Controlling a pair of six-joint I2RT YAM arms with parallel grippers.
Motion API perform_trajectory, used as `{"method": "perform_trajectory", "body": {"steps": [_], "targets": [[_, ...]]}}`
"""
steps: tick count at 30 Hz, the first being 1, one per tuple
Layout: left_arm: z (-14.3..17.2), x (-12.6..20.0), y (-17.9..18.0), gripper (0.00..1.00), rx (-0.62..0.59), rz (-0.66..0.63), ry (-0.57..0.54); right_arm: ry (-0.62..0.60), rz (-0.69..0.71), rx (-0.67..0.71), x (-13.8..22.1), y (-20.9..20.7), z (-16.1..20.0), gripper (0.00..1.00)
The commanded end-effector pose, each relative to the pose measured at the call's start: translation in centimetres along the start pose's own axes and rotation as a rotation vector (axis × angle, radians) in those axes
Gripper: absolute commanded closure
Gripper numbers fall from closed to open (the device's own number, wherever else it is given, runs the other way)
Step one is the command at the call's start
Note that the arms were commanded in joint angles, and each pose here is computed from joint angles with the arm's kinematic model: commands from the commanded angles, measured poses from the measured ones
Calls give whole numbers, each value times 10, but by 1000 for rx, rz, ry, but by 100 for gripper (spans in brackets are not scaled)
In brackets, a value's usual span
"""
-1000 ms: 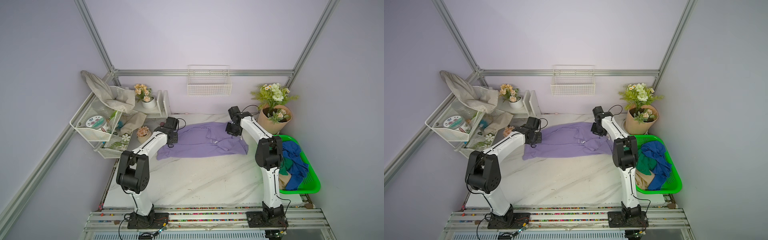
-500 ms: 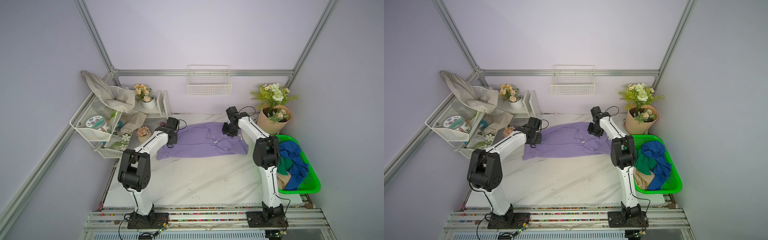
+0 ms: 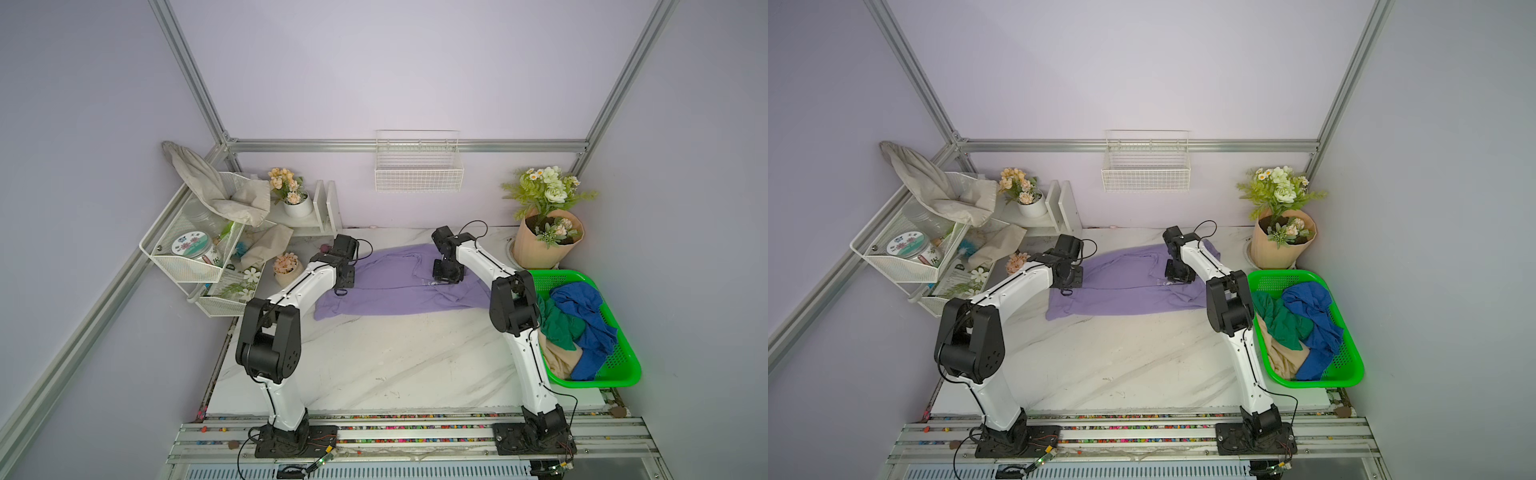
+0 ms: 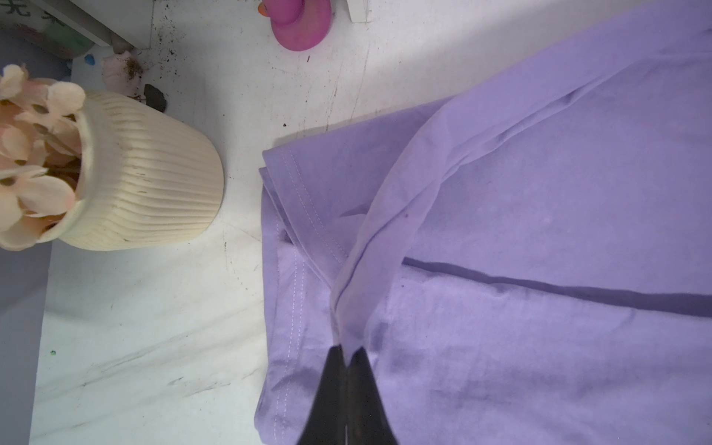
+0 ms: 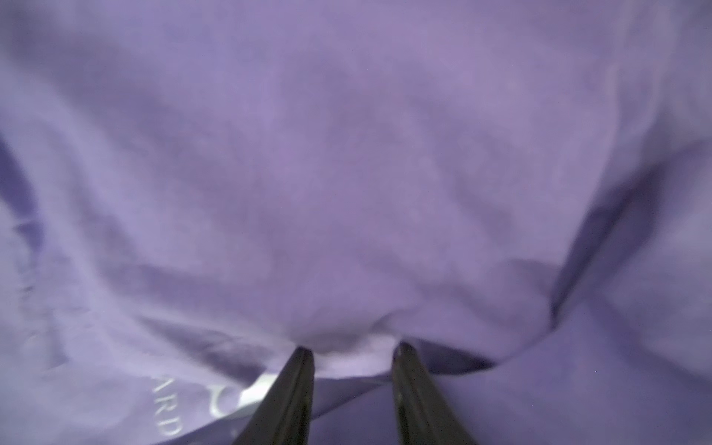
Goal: Fold and stack t-shirts
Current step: Fold the T-shirt.
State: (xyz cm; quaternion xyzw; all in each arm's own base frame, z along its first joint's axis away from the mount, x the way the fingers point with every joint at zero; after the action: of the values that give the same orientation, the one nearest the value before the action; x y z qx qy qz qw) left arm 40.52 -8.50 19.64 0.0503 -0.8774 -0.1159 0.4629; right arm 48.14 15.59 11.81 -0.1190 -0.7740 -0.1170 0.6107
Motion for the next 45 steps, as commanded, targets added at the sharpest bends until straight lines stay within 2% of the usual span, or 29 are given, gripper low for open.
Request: {"method": "perform_trajectory", "body": {"steps": [1, 17, 23, 29, 37, 45], "targets": [[-12, 15, 5, 100, 7, 5, -30, -6, 166, 17, -2, -28, 1, 59], [-14, 6, -1, 100, 13, 24, -28, 141, 188, -15, 30, -64, 71, 59], [-13, 5, -3, 100, 15, 30, -25, 106, 185, -40, 55, -70, 89, 60], [-13, 2, -7, 100, 17, 40, -21, -25, 226, -50, 72, -69, 70, 58], [-11, 10, -12, 100, 25, 32, -29, -48, 286, -63, 26, -57, 31, 56], [-8, 15, -9, 100, -1, 11, -26, -66, 241, -122, 16, -62, -5, 56]]}}
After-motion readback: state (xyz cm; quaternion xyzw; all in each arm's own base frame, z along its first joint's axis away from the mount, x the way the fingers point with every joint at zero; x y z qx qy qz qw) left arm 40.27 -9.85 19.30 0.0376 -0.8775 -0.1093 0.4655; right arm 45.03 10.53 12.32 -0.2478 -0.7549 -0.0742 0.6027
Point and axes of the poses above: each gripper's point midway between its finger pads, its own x axis back along the fingers, its own y axis along the line the jaws close on, z = x × y, the point moved 9 cm from there along x, back along the fingers, and after that the axes turned 7 degrees about -x, right-handed, at the moved point
